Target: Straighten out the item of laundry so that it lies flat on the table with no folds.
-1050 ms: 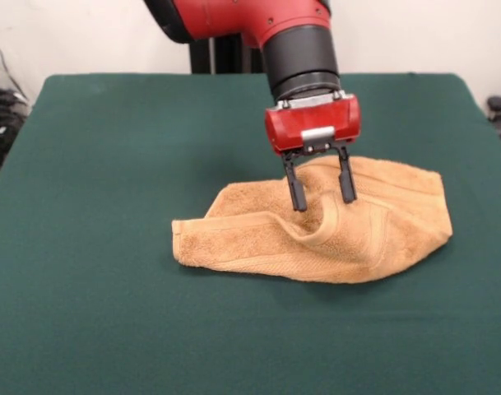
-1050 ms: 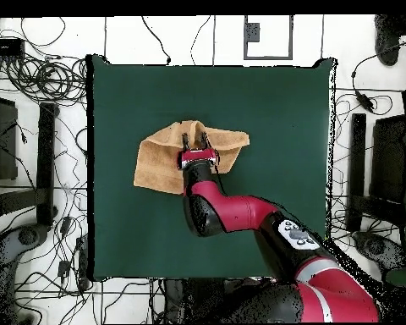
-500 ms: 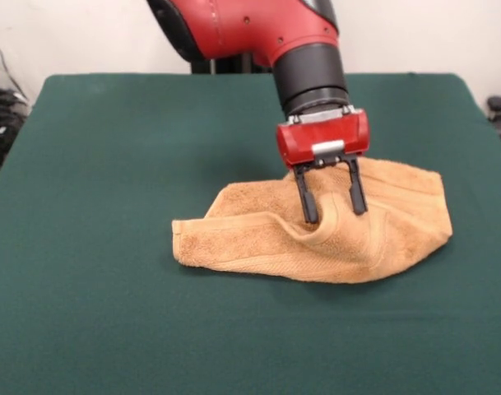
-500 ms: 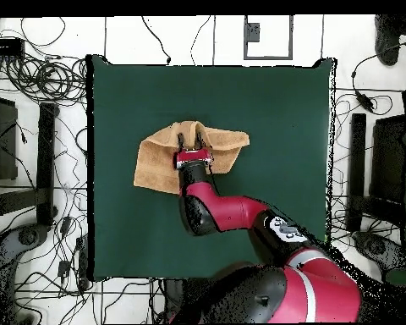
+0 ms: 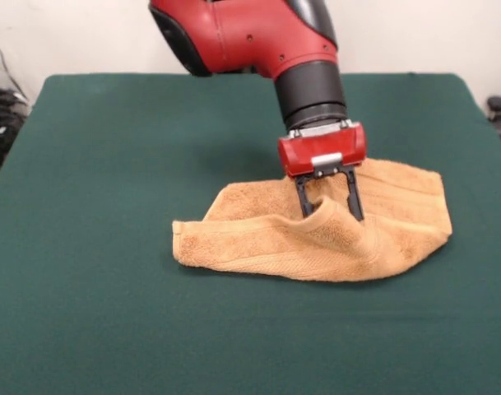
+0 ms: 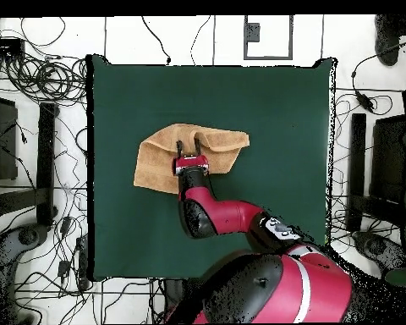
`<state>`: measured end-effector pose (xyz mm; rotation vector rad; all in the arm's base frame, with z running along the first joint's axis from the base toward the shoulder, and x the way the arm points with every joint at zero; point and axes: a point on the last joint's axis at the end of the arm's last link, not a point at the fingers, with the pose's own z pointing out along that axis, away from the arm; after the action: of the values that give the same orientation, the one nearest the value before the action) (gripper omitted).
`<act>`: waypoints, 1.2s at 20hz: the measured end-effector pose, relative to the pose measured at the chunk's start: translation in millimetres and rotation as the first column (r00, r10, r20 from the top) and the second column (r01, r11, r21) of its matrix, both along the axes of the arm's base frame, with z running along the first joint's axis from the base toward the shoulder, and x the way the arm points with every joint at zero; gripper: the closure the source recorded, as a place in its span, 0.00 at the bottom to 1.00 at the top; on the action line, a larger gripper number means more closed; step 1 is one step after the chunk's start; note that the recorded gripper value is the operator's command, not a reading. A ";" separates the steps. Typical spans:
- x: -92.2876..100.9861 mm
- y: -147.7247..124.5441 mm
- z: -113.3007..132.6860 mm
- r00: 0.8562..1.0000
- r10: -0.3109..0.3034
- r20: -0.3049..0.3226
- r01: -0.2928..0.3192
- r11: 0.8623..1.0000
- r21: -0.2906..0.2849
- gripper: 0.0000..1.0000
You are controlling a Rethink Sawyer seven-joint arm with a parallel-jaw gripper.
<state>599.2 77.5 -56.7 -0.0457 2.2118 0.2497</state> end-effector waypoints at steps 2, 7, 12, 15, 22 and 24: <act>-1.1 0.5 -1.5 1.000 0.000 -0.003 0.000 1.000 0.001 0.00; -6.3 -2.3 -9.4 1.000 -0.010 -0.019 0.010 1.000 0.009 0.00; -11.3 -4.9 -16.4 0.999 -0.018 -0.034 0.019 1.000 0.015 0.00; -14.0 -3.1 -20.0 0.999 -0.019 -0.041 0.019 1.000 0.020 0.00; -7.6 4.5 -31.1 0.999 -0.025 -0.035 0.026 0.999 0.044 0.00; -2.6 6.3 -31.6 0.999 -0.028 -0.026 0.029 0.998 0.050 0.00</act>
<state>596.7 83.8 -88.3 0.0166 2.2286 0.2921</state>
